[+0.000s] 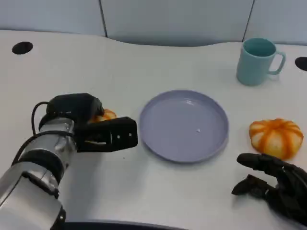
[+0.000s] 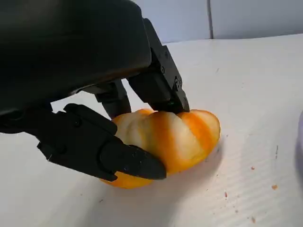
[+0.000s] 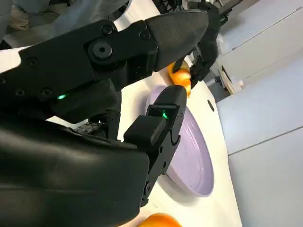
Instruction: Grasp the bread from the table and place it into the plate.
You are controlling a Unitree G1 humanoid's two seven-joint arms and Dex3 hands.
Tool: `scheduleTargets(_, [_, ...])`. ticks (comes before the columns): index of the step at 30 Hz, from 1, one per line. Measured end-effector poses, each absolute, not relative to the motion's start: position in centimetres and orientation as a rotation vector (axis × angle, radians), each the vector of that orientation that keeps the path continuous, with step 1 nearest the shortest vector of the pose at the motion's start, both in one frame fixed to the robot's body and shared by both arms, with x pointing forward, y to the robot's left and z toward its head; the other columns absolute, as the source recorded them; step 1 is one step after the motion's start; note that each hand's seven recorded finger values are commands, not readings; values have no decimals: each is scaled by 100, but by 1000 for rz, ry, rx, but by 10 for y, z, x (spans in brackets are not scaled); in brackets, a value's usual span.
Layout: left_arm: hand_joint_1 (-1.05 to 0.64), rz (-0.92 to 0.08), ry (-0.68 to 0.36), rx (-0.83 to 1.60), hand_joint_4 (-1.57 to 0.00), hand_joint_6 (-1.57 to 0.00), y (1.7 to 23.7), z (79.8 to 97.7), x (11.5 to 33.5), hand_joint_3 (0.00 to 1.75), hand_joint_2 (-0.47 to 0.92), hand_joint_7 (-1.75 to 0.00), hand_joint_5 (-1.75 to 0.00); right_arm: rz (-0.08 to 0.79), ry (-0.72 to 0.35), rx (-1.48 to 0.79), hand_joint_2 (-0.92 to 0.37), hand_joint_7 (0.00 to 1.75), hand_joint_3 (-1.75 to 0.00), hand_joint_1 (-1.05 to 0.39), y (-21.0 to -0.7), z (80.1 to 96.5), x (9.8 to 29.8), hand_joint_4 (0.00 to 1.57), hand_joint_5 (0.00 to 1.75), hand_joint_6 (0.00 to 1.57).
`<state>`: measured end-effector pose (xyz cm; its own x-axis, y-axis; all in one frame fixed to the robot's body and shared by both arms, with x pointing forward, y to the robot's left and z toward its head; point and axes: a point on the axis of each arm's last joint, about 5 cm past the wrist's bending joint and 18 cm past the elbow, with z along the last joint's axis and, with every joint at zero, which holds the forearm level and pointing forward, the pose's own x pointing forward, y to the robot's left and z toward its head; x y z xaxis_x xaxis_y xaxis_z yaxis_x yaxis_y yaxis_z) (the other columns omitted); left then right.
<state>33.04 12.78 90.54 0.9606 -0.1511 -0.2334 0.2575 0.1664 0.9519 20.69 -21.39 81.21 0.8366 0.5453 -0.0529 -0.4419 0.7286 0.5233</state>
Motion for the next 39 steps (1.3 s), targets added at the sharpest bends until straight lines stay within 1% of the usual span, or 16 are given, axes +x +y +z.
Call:
scheduleTargets(1, [-25, -294, 83, 1371, -72, -99, 128, 908, 332, 28, 92, -36, -106, 548, 209, 521, -92, 31, -10, -42, -214, 812, 207, 54, 117, 81])
scheduleTargets(2, [-25, -292, 72, 1366, -71, -91, 128, 911, 333, 28, 92, -56, -111, 549, 209, 521, -92, 31, -10, -42, -214, 812, 207, 54, 117, 81])
scheduleTargets(3, [-25, -288, 60, 1360, -71, -86, 128, 914, 335, 27, 92, -66, -114, 549, 209, 520, -92, 32, -10, -42, -214, 812, 207, 54, 117, 82])
scheduleTargets(4, [-26, -284, 51, 1354, -70, -78, 127, 917, 336, 29, 92, -87, -124, 549, 209, 520, -92, 32, -10, -42, -214, 812, 207, 54, 116, 81])
scheduleTargets(6, [-28, -284, 39, 1342, -70, -75, 127, 919, 337, 30, 92, -89, -125, 549, 208, 520, -92, 32, -11, -41, -213, 812, 207, 54, 116, 81])
scheduleTargets(7, [-29, -287, 32, 1335, -71, -79, 127, 919, 337, 28, 92, -68, -120, 549, 208, 520, -92, 32, -11, -41, -213, 812, 207, 54, 116, 82])
scheduleTargets(8, [-29, -290, 28, 1329, -72, -83, 126, 920, 338, 27, 92, -56, -117, 549, 208, 520, -92, 32, -11, -41, -213, 812, 207, 54, 116, 82])
scheduleTargets(9, [-28, -293, 21, 1325, -67, -73, 126, 921, 338, 24, 92, -90, -140, 549, 208, 520, -92, 32, -10, -41, -213, 812, 207, 55, 116, 82])
scheduleTargets(10, [-27, -295, 12, 1323, -68, -59, 125, 922, 338, 21, 91, -140, -160, 548, 208, 520, -92, 32, -10, -41, -213, 812, 207, 55, 116, 82])
scheduleTargets(11, [-27, -297, 0, 1322, -69, -54, 124, 923, 339, 19, 91, -157, -167, 548, 208, 519, -92, 33, -10, -41, -213, 812, 207, 55, 116, 82])
scheduleTargets(13, [-24, -307, -39, 1317, -74, -55, 122, 928, 341, 21, 92, -171, -173, 547, 206, 517, -92, 33, -10, -41, -213, 812, 207, 55, 116, 82])
scheduleTargets(20, [-22, -321, -153, 1299, -79, -59, 114, 946, 347, 49, 91, -175, -175, 548, 204, 518, -92, 33, -11, -41, -213, 812, 207, 55, 116, 81])
scheduleTargets(31, [-24, -348, -277, 1290, -76, -53, 90, 963, 350, 42, 90, -175, -175, 554, 205, 526, -92, 34, -10, -41, -211, 812, 209, 55, 117, 81])
scheduleTargets(33, [-23, -355, -289, 1288, -82, -62, 88, 963, 350, 66, 80, -175, -175, 556, 204, 528, -92, 33, -12, -41, -210, 812, 210, 54, 117, 79])
scheduleTargets(34, [-23, -367, -303, 1283, -83, -63, 85, 963, 349, 71, 78, -175, -175, 557, 203, 527, -92, 33, -13, -41, -210, 812, 210, 54, 117, 79])
scheduleTargets(39, [-24, -424, -376, 1248, -83, -62, 68, 963, 345, 82, 69, -175, -175, 566, 203, 520, -92, 35, -12, -42, -208, 812, 211, 53, 117, 80])
